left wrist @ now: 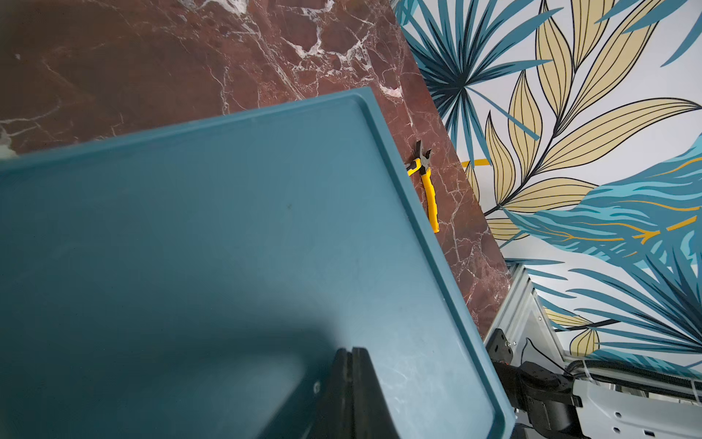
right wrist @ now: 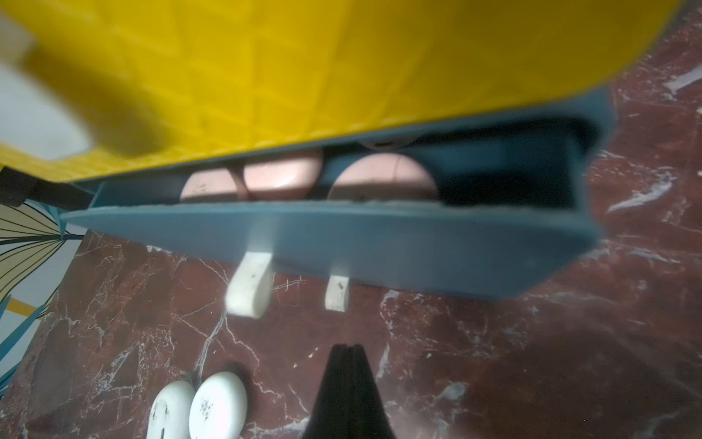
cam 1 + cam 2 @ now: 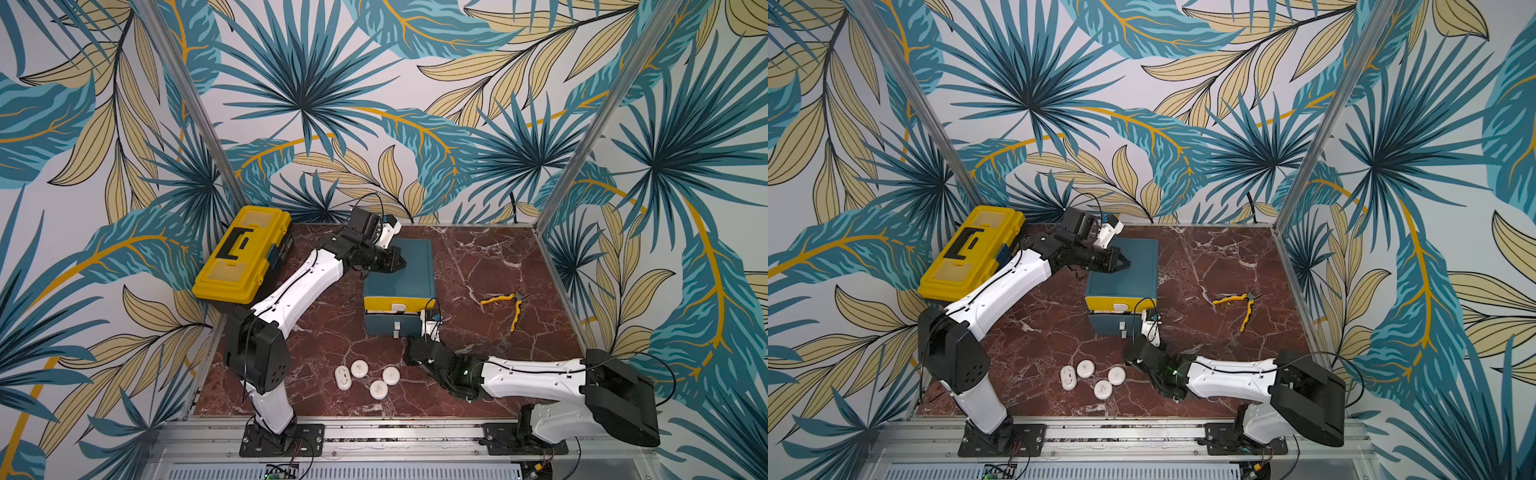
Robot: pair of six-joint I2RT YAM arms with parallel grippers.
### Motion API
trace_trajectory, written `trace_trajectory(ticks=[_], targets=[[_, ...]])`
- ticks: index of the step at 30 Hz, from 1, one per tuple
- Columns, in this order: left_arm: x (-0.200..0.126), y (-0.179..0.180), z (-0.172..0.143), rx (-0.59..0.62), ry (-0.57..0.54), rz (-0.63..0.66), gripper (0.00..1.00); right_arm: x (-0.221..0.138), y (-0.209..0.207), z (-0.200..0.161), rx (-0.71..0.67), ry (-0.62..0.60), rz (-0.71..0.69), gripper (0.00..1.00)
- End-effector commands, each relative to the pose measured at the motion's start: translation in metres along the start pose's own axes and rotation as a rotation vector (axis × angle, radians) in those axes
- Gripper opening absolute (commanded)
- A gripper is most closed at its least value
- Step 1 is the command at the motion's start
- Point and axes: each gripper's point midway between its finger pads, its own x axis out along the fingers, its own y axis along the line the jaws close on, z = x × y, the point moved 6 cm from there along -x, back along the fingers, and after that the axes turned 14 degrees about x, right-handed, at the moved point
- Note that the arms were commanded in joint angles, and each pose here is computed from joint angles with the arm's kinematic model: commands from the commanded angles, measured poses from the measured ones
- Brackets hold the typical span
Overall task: Put the bluetooth earphones in the drawer according to color
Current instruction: Close the drawer of the storage box.
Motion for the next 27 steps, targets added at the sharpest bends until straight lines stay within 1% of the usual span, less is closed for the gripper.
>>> trace_trajectory(ticks=[1,6,13,16,27], targets=[[0.012,0.022,-0.044,-0.068,0.213,0.107,0.06,-0.005,0.018,0.003,-0.066,-0.132,0.035,0.0],[0.014,0.028,-0.05,-0.051,0.25,0.137,0.06,-0.015,0.027,-0.004,-0.125,-0.203,0.04,0.0],[0.019,0.031,-0.055,-0.052,0.278,0.142,0.05,-0.007,0.027,0.003,-0.222,-0.308,-0.058,0.0],[0.021,0.031,-0.055,-0.059,0.28,0.133,0.05,0.004,0.028,0.002,-0.268,-0.31,-0.1,0.0],[0.024,0.031,-0.059,-0.066,0.293,0.119,0.04,0.024,0.014,0.021,-0.253,-0.34,-0.184,0.0]])
